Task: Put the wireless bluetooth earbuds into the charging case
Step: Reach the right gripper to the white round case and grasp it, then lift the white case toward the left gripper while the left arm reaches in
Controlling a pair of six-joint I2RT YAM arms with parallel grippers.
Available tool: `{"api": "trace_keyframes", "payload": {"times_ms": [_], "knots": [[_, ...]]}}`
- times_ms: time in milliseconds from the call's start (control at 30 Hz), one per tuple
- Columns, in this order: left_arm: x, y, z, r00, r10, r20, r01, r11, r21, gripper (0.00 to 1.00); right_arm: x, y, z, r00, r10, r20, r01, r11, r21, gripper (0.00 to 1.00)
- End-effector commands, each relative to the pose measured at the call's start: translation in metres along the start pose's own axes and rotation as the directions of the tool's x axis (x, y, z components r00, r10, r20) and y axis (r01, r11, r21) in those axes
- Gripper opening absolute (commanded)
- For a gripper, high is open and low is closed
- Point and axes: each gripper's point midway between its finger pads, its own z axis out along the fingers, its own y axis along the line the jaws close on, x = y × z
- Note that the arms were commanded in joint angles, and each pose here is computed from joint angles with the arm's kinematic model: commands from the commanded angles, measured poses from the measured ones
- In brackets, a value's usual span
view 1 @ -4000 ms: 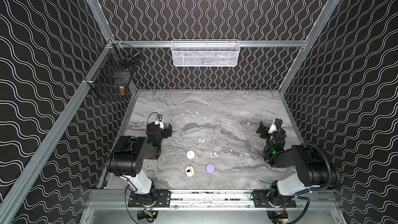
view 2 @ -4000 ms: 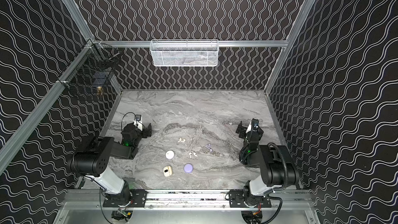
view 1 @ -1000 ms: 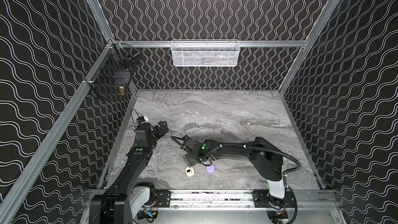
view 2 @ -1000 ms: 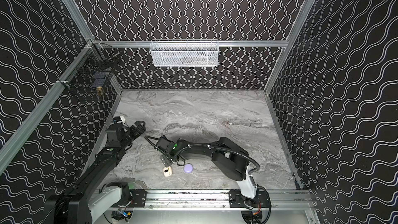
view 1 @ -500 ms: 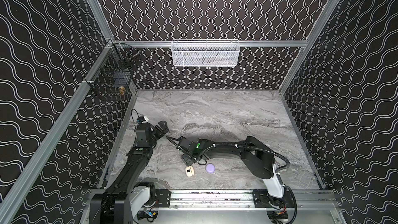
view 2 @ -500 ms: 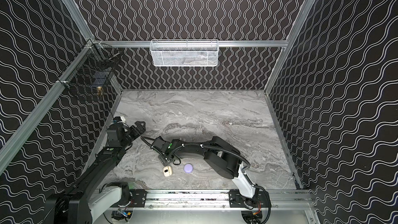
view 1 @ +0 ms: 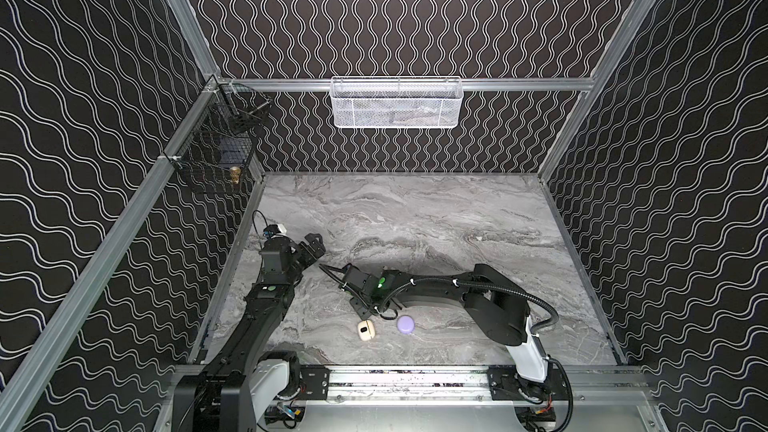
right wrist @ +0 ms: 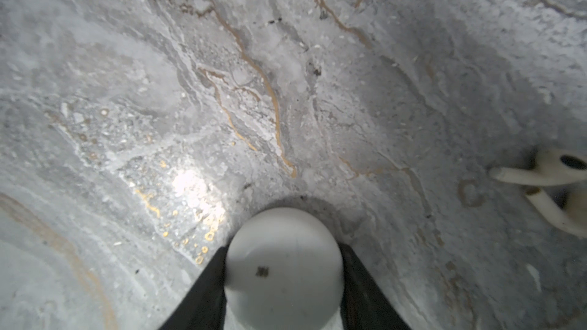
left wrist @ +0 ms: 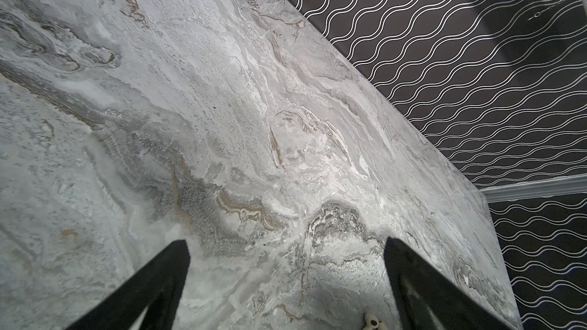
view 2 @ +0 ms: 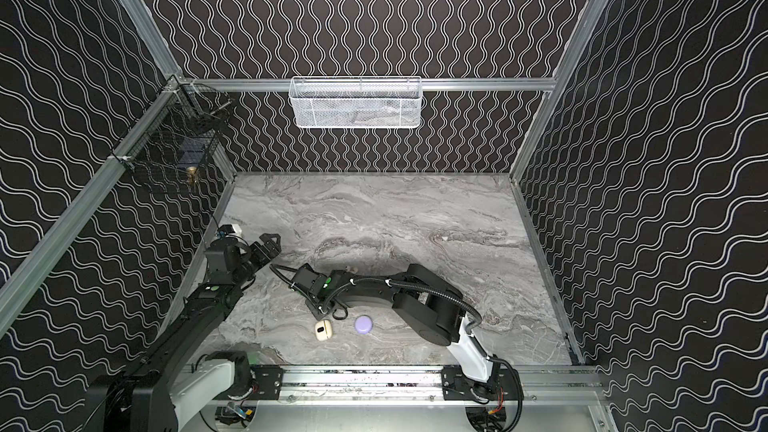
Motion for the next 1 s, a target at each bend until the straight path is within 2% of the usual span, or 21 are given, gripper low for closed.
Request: {"api": "trace_keyframes", "payload": {"times_ms": [0, 133, 200, 300, 367, 433, 533, 600, 700, 800, 833, 967], "knots": [[-0.006, -0.006, 0.000, 1.000, 0.021, 0.017, -0.021, 0.999, 0.025, 0.99, 0.015, -0.008, 0.006, 0.999, -0.013, -0.052, 0.015, 0.999, 0.037, 0.44], [-0.012, -0.012, -0.005, 0.999, 0.027, 0.020, -0.027, 0.999, 0.029, 0.99, -0.009, -0.010, -0.018, 0.999, -0.009, 0.040, 0.008, 0.999, 0.039, 0.41], [-0.020, -0.018, -0.010, 0.998, 0.027, 0.053, -0.030, 0.999, 0.045, 0.99, -0.025, -0.010, -0.035, 0.992, -0.015, 0.126, 0.012, 1.000, 0.025, 0.41], [-0.029, -0.024, -0.014, 0.996, 0.027, 0.087, -0.033, 0.997, 0.064, 0.99, -0.048, -0.008, -0.065, 0.958, -0.060, 0.279, 0.065, 0.998, -0.007, 0.40], [-0.031, -0.026, -0.015, 0.994, 0.044, 0.095, -0.050, 0.996, 0.068, 0.99, -0.071, -0.006, -0.102, 0.908, -0.073, 0.412, 0.096, 0.995, -0.034, 0.38], [-0.033, -0.021, -0.018, 0.992, 0.049, 0.112, -0.054, 0.998, 0.042, 0.99, -0.083, -0.003, -0.129, 0.862, -0.100, 0.498, 0.144, 0.988, -0.051, 0.37], [-0.038, -0.030, -0.024, 0.992, 0.034, 0.118, -0.043, 0.997, 0.072, 0.99, -0.091, -0.005, -0.159, 0.778, -0.124, 0.616, 0.192, 0.980, -0.045, 0.35], [-0.039, -0.043, -0.032, 0.997, -0.001, 0.077, -0.008, 0.994, 0.109, 0.99, -0.092, -0.009, -0.176, 0.715, -0.168, 0.679, 0.231, 0.973, -0.003, 0.35], [-0.036, -0.070, -0.047, 0.999, -0.034, -0.012, 0.036, 0.977, 0.209, 0.96, -0.095, -0.020, -0.193, 0.653, -0.229, 0.722, 0.247, 0.965, 0.083, 0.32], [-0.026, -0.100, -0.062, 0.996, 0.024, -0.082, 0.008, 0.932, 0.363, 0.84, -0.097, -0.027, -0.213, 0.593, -0.283, 0.754, 0.262, 0.953, 0.151, 0.29], [-0.021, -0.108, -0.065, 0.994, 0.032, -0.105, 0.015, 0.907, 0.420, 0.84, -0.087, -0.030, -0.207, 0.589, -0.313, 0.745, 0.281, 0.944, 0.174, 0.28], [-0.009, -0.138, -0.084, 0.977, 0.142, -0.159, -0.024, 0.814, 0.580, 0.83, -0.081, -0.044, -0.224, 0.509, -0.382, 0.771, 0.275, 0.921, 0.275, 0.28]]}}
